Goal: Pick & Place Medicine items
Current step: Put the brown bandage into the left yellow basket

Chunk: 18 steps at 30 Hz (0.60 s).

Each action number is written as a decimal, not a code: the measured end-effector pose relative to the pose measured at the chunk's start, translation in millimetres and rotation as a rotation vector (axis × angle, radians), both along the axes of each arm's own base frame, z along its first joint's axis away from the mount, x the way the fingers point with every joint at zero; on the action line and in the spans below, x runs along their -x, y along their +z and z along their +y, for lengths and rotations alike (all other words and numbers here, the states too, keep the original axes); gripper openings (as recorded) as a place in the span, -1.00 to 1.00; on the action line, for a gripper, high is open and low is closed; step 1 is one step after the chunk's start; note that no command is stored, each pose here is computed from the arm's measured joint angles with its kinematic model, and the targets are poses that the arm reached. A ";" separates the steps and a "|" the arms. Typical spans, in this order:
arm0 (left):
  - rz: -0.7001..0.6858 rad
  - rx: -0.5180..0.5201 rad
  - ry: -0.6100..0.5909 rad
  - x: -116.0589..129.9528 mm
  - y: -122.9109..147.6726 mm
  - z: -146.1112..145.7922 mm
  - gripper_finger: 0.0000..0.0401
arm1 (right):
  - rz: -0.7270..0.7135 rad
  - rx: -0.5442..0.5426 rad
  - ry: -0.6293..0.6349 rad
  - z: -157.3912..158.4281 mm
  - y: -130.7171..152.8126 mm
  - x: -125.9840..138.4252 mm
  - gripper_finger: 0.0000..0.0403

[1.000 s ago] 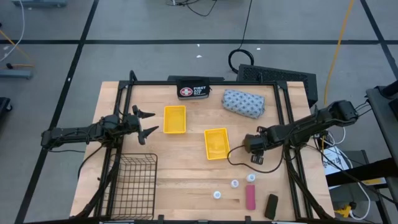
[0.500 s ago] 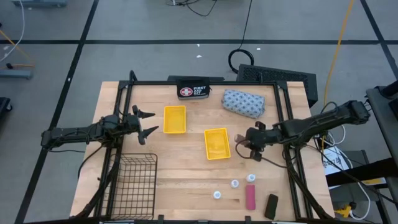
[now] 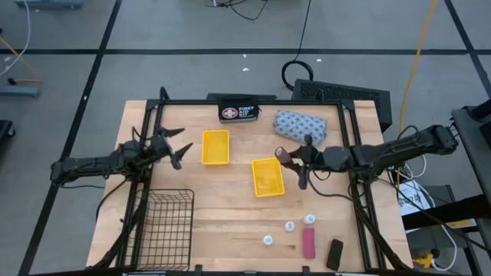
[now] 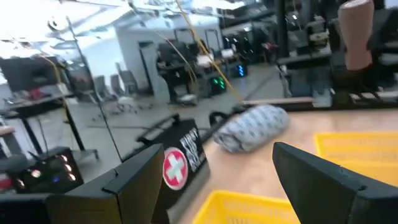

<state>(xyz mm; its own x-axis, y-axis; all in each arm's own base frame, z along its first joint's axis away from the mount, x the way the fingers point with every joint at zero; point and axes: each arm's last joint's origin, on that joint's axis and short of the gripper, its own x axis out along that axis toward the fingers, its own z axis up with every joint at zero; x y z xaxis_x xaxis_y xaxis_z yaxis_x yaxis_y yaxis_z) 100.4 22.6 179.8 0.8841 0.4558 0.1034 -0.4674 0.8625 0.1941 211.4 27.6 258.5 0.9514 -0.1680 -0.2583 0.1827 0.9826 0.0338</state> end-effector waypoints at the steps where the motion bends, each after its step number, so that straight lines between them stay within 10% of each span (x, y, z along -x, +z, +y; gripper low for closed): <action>1: -0.017 0.002 0.000 0.2 1.4 0.0 0.55 | -0.010 0.006 -0.007 -1.9 0.4 -1.9 -0.45; 18: -0.348 0.561 -0.202 -3.5 8.9 -2.9 0.55 | -0.116 0.077 0.083 -17.5 -7.4 -35.0 -0.47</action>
